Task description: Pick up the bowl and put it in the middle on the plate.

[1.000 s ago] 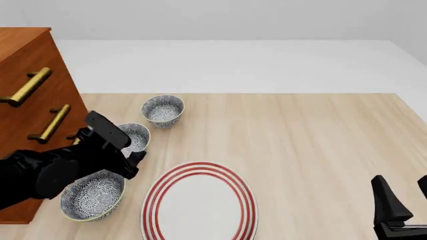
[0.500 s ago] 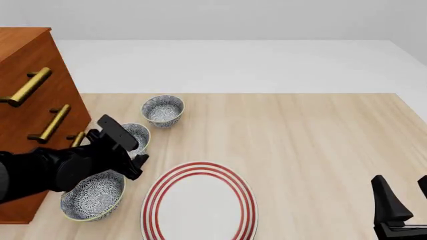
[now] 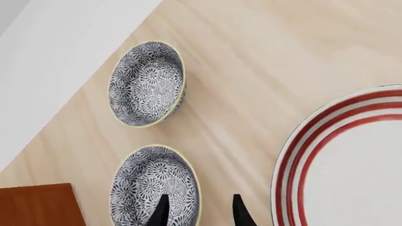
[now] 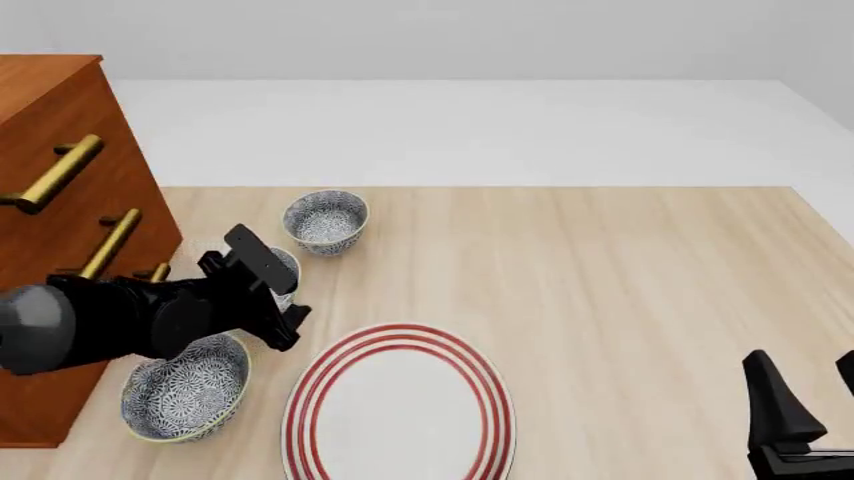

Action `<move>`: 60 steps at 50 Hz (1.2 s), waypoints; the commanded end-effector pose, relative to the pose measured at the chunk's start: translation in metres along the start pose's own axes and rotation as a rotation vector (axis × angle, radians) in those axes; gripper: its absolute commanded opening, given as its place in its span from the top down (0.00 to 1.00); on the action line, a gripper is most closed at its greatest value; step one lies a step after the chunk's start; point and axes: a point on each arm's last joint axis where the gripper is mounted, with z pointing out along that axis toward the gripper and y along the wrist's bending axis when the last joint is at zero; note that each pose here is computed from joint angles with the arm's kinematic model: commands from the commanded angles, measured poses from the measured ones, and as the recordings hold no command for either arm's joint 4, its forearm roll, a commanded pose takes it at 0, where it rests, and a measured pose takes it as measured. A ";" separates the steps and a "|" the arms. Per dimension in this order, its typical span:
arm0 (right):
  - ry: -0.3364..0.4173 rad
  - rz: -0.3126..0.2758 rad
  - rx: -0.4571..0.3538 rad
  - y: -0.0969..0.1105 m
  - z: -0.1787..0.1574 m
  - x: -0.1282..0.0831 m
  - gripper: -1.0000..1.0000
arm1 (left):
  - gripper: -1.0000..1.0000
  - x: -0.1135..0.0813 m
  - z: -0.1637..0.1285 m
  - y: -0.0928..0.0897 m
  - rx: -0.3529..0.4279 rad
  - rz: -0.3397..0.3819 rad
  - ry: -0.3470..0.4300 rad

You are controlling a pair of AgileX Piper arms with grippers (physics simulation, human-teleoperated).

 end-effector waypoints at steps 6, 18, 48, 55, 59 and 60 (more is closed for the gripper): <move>0.001 0.001 0.000 0.000 0.000 0.001 0.00 | 0.00 -0.001 0.018 -0.005 0.029 -0.022 0.027; 0.002 0.002 0.000 0.000 0.000 0.000 0.00 | 0.00 0.009 0.029 -0.005 0.026 -0.027 0.049; 0.003 0.002 0.000 0.000 0.000 0.001 0.00 | 0.00 0.036 0.048 -0.001 0.010 -0.045 0.099; 0.003 0.002 0.000 0.000 0.000 0.001 0.00 | 0.00 0.040 0.049 -0.001 0.010 -0.050 0.105; 0.003 0.002 0.000 0.000 0.000 0.001 0.00 | 0.00 0.044 0.052 0.000 0.007 -0.048 0.112; 0.003 0.002 0.000 0.000 0.000 0.001 0.00 | 0.00 0.044 0.053 -0.001 0.009 -0.050 0.112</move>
